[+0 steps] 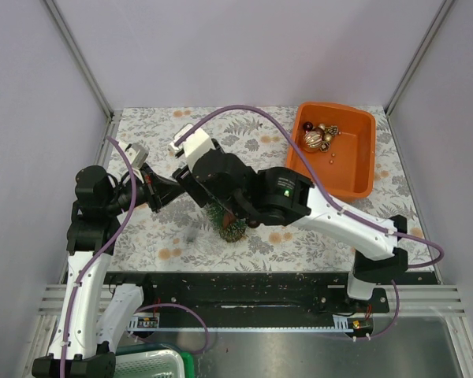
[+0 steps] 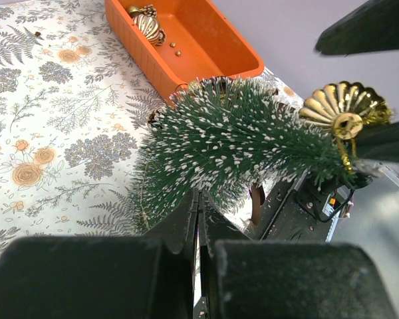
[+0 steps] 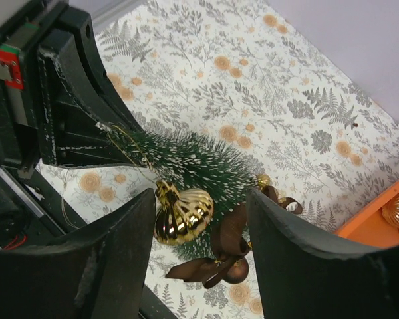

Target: Decorate the small christmas tree

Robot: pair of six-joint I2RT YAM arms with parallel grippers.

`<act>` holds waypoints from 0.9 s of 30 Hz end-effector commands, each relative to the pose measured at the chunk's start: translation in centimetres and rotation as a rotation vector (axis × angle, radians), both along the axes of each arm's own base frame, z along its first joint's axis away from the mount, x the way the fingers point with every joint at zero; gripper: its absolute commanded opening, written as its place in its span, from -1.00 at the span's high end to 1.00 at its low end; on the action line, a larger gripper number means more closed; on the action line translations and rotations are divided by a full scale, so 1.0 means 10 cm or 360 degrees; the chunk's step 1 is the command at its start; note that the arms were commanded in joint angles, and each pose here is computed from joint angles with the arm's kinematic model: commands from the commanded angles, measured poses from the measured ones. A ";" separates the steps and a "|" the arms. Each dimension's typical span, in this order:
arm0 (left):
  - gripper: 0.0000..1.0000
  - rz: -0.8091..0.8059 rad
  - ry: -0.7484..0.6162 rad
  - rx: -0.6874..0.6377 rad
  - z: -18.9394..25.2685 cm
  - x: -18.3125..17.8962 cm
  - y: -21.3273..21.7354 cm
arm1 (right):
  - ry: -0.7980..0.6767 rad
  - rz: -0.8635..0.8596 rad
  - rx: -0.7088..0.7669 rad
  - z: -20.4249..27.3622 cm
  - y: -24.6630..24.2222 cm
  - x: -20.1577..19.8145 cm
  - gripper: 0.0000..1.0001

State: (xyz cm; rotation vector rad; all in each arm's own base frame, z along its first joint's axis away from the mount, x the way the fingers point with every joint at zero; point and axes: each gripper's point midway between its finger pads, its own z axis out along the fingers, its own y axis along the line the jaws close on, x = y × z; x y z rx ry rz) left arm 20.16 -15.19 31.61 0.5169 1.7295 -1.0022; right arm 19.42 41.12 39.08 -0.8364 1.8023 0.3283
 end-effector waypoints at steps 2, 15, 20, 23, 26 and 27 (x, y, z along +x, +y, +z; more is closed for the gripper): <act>1.00 0.0016 -0.0094 -0.0009 0.12 0.02 0.00 | -0.0076 -0.0051 0.0259 0.53 -0.21 -0.02 -0.31; 0.85 0.0058 -0.0083 0.0055 0.14 -0.05 0.05 | -0.0120 -0.0150 0.0313 0.69 -0.52 0.00 -0.40; 0.46 0.0115 -0.0077 0.0118 0.11 -0.10 0.11 | -0.0134 -0.0191 0.0341 0.72 -0.61 0.02 -0.41; 0.25 0.0165 -0.0076 0.0165 0.10 -0.11 0.17 | -0.0139 -0.0218 0.0365 0.75 -0.67 0.02 -0.42; 0.10 0.0236 -0.0081 0.0225 0.08 -0.10 0.24 | -0.0148 -0.0235 0.0387 0.79 -0.74 0.02 -0.42; 0.07 0.0271 -0.0082 0.0243 0.08 -0.09 0.27 | -0.0152 -0.0244 0.0391 0.80 -0.76 0.02 -0.42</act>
